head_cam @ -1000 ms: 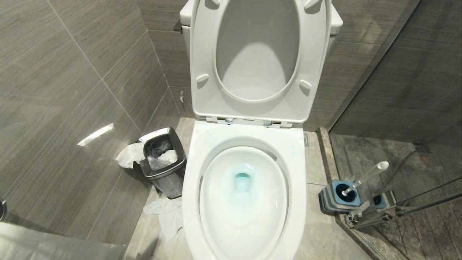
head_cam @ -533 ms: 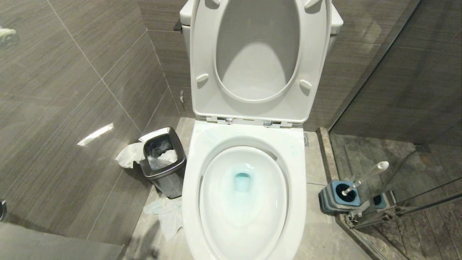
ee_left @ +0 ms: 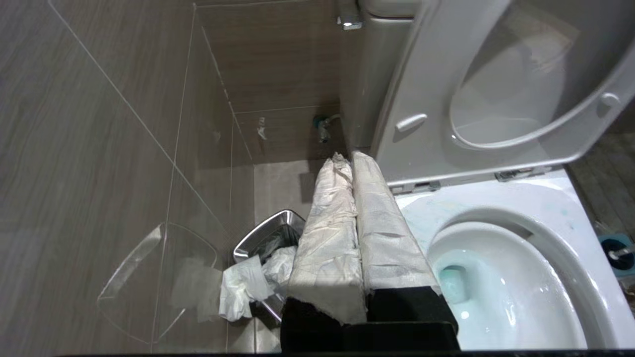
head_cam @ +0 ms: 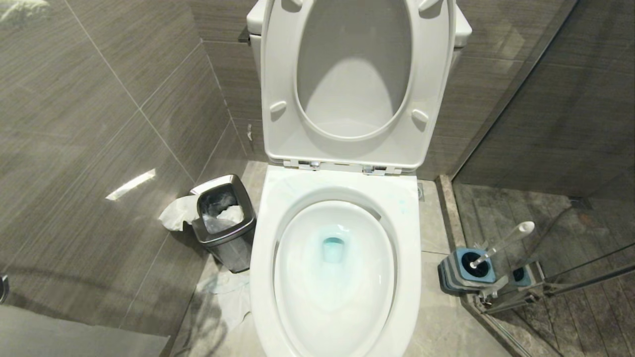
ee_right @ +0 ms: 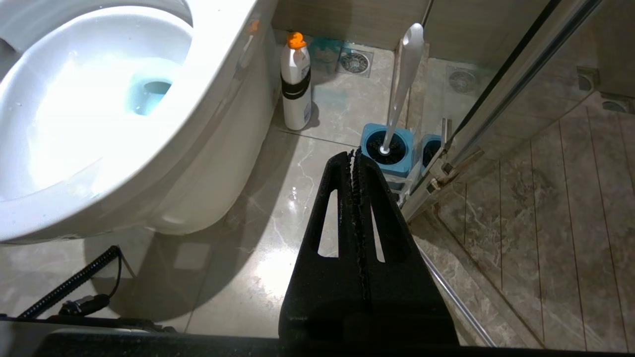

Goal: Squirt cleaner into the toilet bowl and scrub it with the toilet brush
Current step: Flush the toilet

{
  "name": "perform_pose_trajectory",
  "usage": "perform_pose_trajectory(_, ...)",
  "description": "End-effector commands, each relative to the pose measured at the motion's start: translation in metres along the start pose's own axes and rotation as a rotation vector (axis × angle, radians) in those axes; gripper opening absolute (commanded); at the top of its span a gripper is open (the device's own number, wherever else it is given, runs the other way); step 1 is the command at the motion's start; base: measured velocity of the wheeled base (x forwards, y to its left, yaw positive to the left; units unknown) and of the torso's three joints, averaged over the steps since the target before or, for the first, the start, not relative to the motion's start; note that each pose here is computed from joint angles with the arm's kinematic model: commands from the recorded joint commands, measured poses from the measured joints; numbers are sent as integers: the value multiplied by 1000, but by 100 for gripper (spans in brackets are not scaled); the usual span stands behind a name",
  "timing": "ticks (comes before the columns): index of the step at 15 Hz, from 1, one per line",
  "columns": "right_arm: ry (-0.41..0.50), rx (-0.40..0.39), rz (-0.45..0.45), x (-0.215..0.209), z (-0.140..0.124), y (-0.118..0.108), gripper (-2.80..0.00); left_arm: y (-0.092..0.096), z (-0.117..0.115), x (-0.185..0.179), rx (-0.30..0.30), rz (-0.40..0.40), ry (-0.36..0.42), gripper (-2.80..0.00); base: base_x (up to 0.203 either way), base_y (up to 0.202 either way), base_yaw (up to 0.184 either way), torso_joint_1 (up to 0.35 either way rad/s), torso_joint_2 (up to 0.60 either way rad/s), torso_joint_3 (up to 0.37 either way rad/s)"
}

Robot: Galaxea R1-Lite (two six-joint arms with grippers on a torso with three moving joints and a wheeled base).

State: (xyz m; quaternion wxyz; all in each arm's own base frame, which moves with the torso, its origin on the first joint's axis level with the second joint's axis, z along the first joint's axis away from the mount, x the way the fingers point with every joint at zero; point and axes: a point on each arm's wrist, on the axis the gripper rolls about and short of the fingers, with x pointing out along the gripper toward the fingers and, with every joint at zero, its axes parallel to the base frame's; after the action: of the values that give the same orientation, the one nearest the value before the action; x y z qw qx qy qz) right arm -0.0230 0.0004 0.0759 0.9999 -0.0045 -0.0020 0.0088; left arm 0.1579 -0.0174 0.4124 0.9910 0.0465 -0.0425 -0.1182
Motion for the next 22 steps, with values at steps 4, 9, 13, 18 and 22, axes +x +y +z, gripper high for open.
perform_pose_trajectory(4,1,0,1,0,0,0,-280,7,-1,103,-15,72,-35,-280,0,0,0,0,0,0)
perform_pose_trajectory(9,1,0,1,0,0,0,-280,-17,5,155,-50,117,-165,-280,0,0,0,0,0,0)
perform_pose_trajectory(13,1,-1,1,0,0,0,-280,-49,7,174,-100,114,-301,-280,0,0,0,0,0,0)
perform_pose_trajectory(18,1,0,1,0,0,0,-280,-69,4,185,-134,95,-380,-280,0,0,0,0,0,0)
perform_pose_trajectory(22,1,0,1,0,0,0,-280,-72,-1,194,-144,114,-410,-280,0,0,0,0,0,0)
